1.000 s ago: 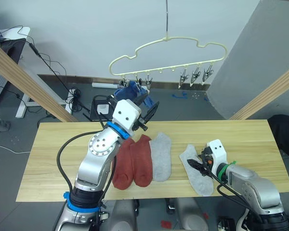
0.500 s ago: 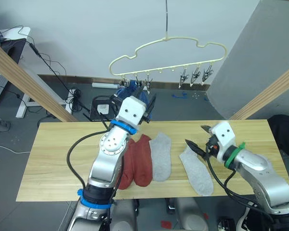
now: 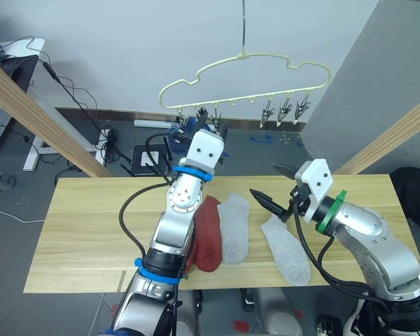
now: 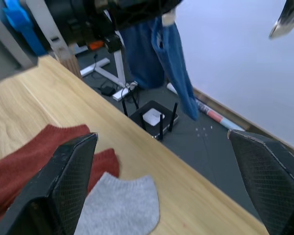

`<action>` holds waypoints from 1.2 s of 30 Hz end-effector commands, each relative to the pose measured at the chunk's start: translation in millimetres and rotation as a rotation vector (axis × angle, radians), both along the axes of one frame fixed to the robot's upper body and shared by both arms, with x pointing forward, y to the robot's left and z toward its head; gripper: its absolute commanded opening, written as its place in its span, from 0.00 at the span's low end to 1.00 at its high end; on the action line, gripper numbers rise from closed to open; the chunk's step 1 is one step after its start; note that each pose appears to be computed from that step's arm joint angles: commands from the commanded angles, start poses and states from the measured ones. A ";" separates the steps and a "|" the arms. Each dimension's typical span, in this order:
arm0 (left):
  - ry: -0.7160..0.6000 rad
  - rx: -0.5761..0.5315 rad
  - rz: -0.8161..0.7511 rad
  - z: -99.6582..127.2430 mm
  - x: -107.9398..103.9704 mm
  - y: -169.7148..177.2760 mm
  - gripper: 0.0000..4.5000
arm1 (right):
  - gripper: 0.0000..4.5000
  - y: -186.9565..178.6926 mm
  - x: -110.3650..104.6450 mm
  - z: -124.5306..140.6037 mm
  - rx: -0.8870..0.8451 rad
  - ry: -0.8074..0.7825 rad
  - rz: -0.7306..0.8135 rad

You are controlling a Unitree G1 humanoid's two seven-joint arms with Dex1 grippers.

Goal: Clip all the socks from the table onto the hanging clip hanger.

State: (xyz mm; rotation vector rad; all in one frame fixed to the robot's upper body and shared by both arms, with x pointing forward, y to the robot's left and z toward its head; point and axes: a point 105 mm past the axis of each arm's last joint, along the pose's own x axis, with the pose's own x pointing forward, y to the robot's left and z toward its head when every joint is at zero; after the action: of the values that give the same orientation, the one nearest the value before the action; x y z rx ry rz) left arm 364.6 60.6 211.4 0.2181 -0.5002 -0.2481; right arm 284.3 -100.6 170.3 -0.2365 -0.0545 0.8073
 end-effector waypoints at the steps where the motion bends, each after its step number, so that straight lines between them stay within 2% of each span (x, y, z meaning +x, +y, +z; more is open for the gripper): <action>1: -0.073 -0.015 0.013 13.3 -5.2 -5.5 0.51 | 0.99 0.0 -4.6 16.8 0.018 -0.056 0.025; 7: -0.101 -0.029 0.094 15.6 -2.9 -6.4 0.51 | 0.99 -4.8 -3.0 17.3 0.014 -0.054 0.014; 27: -0.102 -0.067 0.096 18.1 -0.3 -20.7 0.51 | 0.99 -11.5 -2.9 19.2 0.012 -0.050 -0.003; 30: -0.100 -0.068 0.103 17.9 1.0 -19.6 0.37 | 1.00 -12.9 -2.6 20.0 0.012 -0.053 -0.007; 33: -0.101 -0.064 0.108 18.1 2.5 -17.4 0.17 | 1.00 -13.5 -2.8 20.3 0.011 -0.054 -0.009; 36: -0.101 -0.062 0.118 18.1 4.1 -13.6 0.04 | 1.00 -14.1 -3.4 19.3 0.009 -0.050 -0.010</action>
State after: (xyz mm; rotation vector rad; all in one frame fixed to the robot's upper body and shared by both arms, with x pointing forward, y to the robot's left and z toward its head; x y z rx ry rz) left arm 372.7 48.7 218.0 0.2049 -0.5416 -0.1101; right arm 286.0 -112.9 180.1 -0.2362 -0.0633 0.7952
